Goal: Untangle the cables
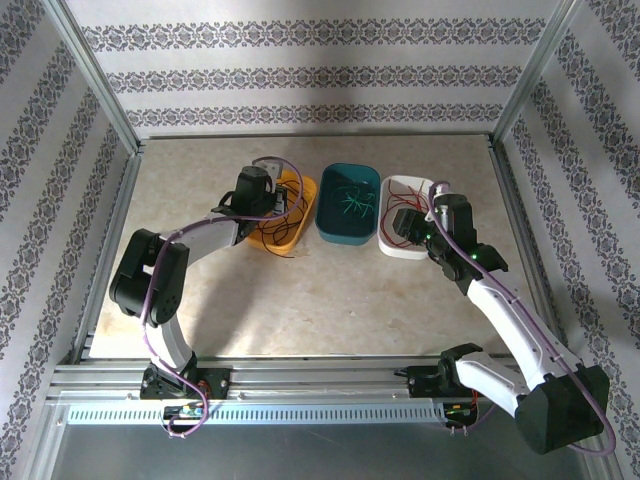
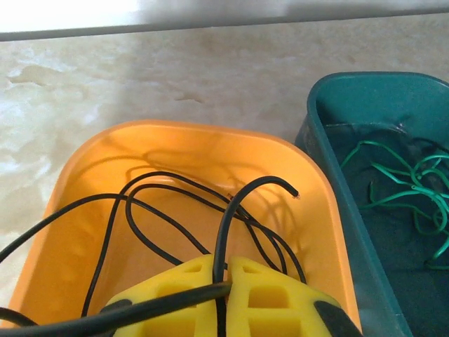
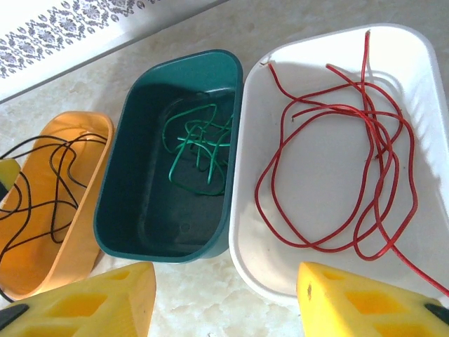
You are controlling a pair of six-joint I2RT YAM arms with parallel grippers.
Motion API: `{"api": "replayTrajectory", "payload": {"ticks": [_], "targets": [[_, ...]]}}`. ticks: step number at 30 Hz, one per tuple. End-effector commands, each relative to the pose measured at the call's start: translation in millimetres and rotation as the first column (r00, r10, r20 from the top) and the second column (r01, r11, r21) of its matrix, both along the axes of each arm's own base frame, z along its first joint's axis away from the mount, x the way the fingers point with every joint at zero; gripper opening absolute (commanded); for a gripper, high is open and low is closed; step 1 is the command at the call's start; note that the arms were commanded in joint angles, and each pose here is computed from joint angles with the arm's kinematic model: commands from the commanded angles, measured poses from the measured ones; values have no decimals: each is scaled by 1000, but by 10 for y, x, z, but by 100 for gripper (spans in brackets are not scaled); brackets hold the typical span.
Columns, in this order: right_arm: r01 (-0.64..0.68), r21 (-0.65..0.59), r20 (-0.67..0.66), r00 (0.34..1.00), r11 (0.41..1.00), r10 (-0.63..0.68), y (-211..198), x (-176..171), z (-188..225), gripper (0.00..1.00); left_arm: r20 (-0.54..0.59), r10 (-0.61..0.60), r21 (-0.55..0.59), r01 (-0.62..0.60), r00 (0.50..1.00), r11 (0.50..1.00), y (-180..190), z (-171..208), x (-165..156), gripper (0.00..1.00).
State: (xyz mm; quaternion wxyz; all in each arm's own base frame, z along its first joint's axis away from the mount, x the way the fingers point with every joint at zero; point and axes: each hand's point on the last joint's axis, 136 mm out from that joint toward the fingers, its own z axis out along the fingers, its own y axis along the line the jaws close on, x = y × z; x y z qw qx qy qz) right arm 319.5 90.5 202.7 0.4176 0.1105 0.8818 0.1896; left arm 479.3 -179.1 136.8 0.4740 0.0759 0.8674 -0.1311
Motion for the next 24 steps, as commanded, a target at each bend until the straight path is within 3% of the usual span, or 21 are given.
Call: {"api": "replayTrajectory", "payload": {"ticks": [1,4,6,9,13,18,24], "targets": [[0,-1,-27,1000,1000,0,-7,-35,-99,55,68,34,10,-35,997,999,87,212,204,2],[6,-4,-31,999,1000,-6,-12,-27,-109,55,75,40,15,-41,996,999,77,365,325,0],[12,-8,-30,999,1000,-13,-29,-25,-98,55,110,-30,-38,35,994,999,-67,623,324,0],[24,-15,-23,999,1000,-24,-59,-39,-81,55,120,-141,-134,157,983,979,-279,956,206,0],[27,-25,-27,999,999,-28,-82,-76,-127,55,141,-152,-195,178,978,965,-286,1246,89,0],[17,-14,-43,999,1000,-18,-51,-73,-180,55,219,-88,-135,119,972,984,-116,1445,99,0],[12,-9,-27,1000,1000,-13,-41,-74,-125,55,191,-79,-40,89,978,995,-13,1188,206,0]]}}
